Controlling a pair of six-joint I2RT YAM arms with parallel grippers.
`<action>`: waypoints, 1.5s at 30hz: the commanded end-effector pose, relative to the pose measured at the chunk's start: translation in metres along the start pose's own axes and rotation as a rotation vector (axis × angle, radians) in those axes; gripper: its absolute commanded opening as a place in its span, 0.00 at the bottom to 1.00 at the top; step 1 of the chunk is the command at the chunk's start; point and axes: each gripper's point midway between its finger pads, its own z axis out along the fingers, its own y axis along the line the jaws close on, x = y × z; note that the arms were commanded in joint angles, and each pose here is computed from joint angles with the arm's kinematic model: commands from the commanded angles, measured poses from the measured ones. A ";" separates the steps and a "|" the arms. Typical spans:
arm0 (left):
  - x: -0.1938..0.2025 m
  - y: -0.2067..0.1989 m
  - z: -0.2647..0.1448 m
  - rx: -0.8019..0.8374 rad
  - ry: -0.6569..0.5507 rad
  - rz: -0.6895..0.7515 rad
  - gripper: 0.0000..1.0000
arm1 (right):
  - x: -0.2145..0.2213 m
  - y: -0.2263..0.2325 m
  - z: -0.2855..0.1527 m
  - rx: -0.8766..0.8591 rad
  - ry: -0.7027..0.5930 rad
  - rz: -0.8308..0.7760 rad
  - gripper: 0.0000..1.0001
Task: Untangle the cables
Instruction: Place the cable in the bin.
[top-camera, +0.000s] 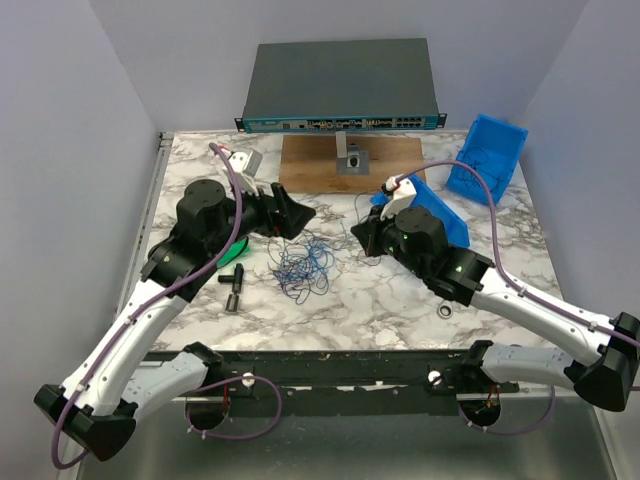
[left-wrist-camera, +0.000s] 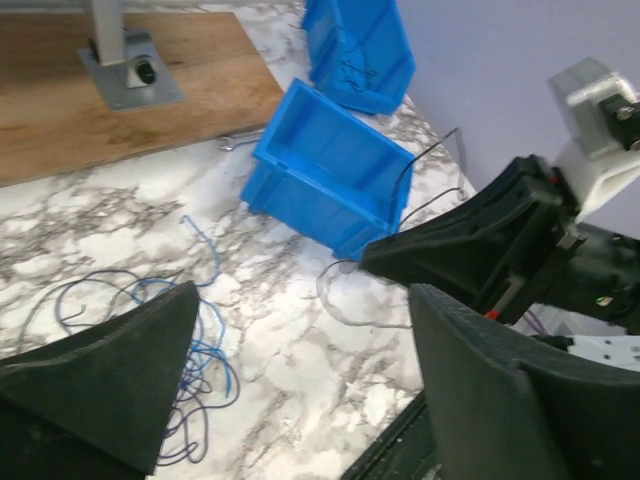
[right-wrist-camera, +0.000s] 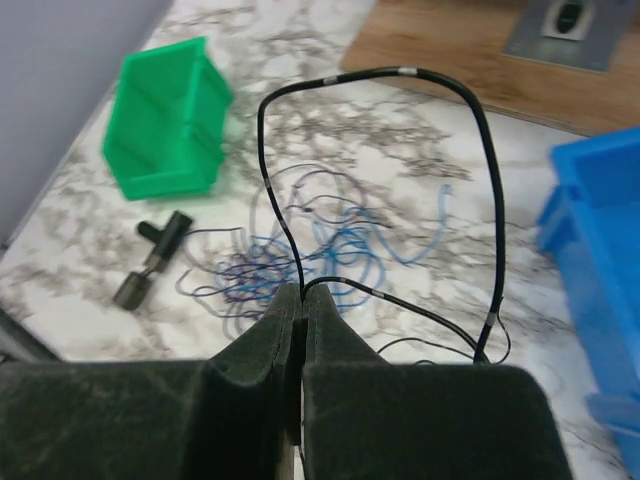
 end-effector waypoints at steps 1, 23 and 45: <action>0.008 0.020 -0.022 -0.081 -0.046 0.009 0.98 | 0.001 -0.065 -0.020 0.339 -0.004 -0.046 0.01; 0.055 0.049 -0.086 -0.199 -0.029 0.127 0.98 | -0.126 -0.286 -0.056 1.020 -0.224 0.157 0.01; 0.061 0.091 -0.074 -0.342 -0.040 0.209 0.98 | -0.148 -0.507 0.067 1.230 -0.305 0.127 0.01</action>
